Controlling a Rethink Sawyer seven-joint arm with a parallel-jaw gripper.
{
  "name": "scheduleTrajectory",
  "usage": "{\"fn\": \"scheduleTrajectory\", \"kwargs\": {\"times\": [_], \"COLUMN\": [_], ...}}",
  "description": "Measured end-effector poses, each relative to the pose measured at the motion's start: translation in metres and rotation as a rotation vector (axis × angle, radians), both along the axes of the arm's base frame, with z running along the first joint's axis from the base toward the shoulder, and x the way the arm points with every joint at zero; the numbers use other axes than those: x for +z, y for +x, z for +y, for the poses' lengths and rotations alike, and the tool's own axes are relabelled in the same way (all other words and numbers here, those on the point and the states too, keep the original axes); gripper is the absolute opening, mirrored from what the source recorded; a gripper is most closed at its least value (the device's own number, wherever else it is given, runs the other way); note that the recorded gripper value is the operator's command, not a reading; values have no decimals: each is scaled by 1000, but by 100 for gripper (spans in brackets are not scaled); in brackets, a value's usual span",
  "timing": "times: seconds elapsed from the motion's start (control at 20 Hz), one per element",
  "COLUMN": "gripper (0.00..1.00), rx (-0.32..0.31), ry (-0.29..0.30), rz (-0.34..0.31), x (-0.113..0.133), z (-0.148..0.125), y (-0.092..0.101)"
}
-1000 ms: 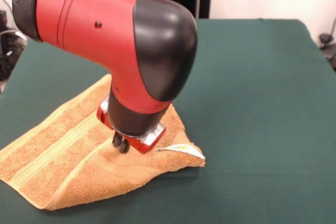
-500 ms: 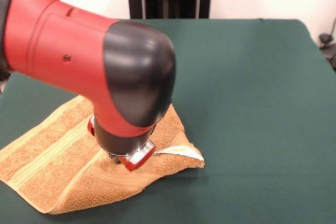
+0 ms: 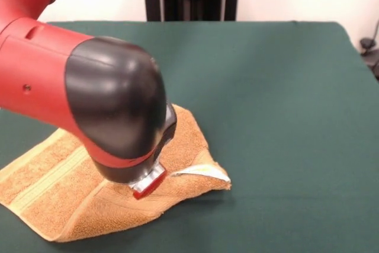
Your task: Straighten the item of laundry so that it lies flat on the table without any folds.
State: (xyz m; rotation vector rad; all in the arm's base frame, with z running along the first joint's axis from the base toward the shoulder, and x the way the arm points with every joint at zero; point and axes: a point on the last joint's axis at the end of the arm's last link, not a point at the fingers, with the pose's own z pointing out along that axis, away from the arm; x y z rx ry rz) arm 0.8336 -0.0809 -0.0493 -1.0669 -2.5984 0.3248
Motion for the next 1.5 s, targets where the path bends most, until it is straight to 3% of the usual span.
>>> {"fn": "scheduleTrajectory", "kwargs": {"times": [0.3,0.6,1.1,1.15,1.5], "gripper": [0,0,0,0,0], "rx": [-59,-96,-120,-125,-161], "ry": [33,79,120,122,118], "rz": [15,-68,-435,-509,-729], "x": [-2,1,2,1,-16], "z": [-2,3,30,36,48], "y": [10,28,80,89,108]}}
